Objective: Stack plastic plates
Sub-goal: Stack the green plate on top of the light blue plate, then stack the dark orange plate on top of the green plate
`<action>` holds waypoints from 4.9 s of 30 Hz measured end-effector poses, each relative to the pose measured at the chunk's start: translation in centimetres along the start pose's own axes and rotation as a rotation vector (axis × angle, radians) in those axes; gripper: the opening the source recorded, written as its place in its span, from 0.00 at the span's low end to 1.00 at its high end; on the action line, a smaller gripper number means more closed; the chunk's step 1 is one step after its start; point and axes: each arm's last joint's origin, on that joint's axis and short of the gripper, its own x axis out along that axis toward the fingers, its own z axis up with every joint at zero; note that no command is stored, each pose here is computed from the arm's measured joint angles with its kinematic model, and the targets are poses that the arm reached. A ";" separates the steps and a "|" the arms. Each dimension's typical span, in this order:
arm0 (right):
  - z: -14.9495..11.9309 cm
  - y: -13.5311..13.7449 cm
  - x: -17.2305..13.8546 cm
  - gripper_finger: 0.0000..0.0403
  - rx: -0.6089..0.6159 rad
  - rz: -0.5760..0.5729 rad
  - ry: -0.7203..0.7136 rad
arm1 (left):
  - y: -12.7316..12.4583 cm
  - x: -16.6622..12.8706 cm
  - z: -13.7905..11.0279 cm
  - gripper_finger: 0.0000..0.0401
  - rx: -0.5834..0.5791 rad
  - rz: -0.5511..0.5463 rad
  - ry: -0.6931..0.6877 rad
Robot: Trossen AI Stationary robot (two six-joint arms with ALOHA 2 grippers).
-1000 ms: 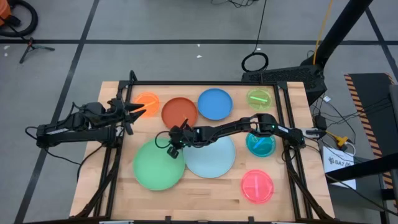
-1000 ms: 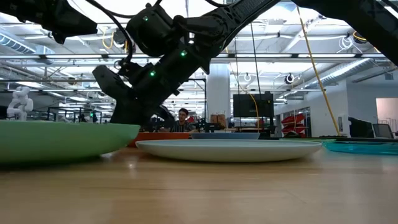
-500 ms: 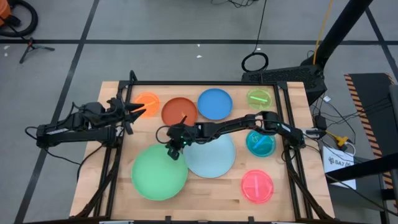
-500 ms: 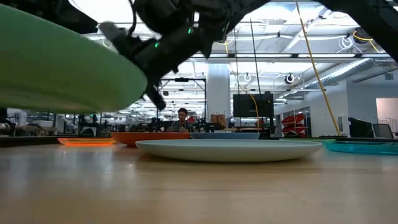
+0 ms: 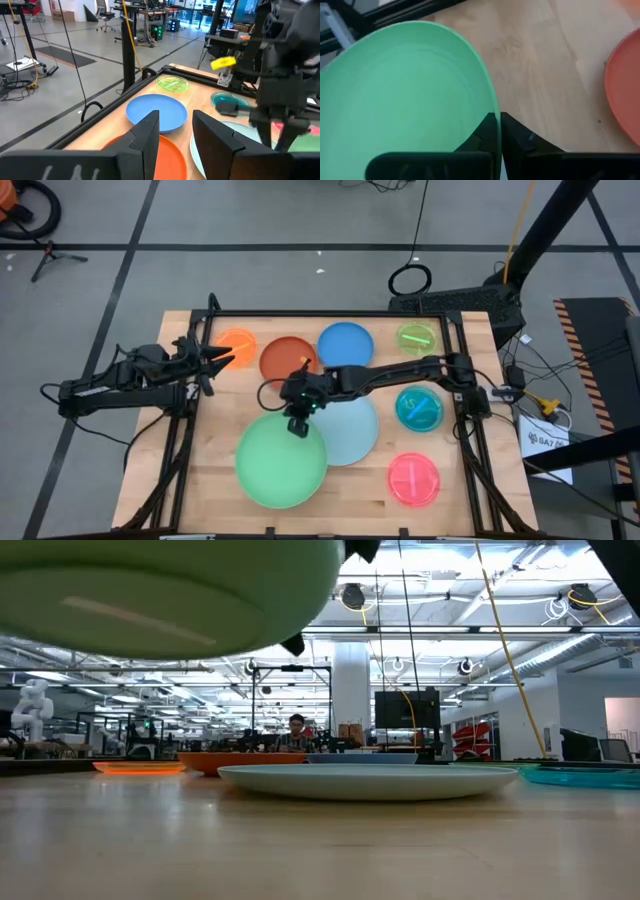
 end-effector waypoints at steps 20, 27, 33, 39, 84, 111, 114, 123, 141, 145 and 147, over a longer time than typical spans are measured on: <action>-12.2 -5.2 -8.4 0.01 0.206 -0.140 -0.242 | 0.0 0.0 0.0 0.31 -0.016 -0.012 -0.001; -17.9 -8.4 -8.7 0.01 0.341 -0.285 -0.278 | 0.0 0.0 0.0 0.31 -0.014 -0.013 -0.002; -19.6 -9.3 -8.5 0.01 0.361 -0.332 -0.259 | 0.0 0.0 0.1 0.31 -0.006 -0.013 -0.007; -19.7 -9.4 -8.4 0.01 0.330 -0.341 -0.249 | 0.0 0.0 0.1 0.31 -0.005 -0.013 -0.007; -11.8 -9.3 -18.2 0.38 -0.172 -0.489 -0.571 | -0.7 11.5 0.7 0.31 -0.040 0.209 0.417; -12.1 -10.1 -17.4 0.38 -0.374 -0.567 -0.453 | 5.5 18.9 -3.6 0.31 -0.031 0.140 0.778; -12.1 -10.1 -17.5 0.38 -0.390 -0.571 -0.452 | 5.5 19.1 -3.8 0.31 0.022 0.118 0.790; -12.0 -10.1 -17.5 0.38 -0.419 -0.578 -0.451 | 5.6 18.7 -4.2 0.31 0.301 -0.021 0.858; -11.7 -10.0 -17.8 0.38 -0.451 -0.590 -0.489 | 10.8 20.2 -4.4 0.31 0.236 0.159 0.748; -11.7 -10.1 -17.8 0.38 -0.447 -0.595 -0.482 | 11.7 20.5 -4.1 0.31 0.207 0.181 0.769; -11.7 -10.3 -17.8 0.38 -0.442 -0.601 -0.479 | 12.0 20.6 -4.3 0.31 0.193 0.188 0.776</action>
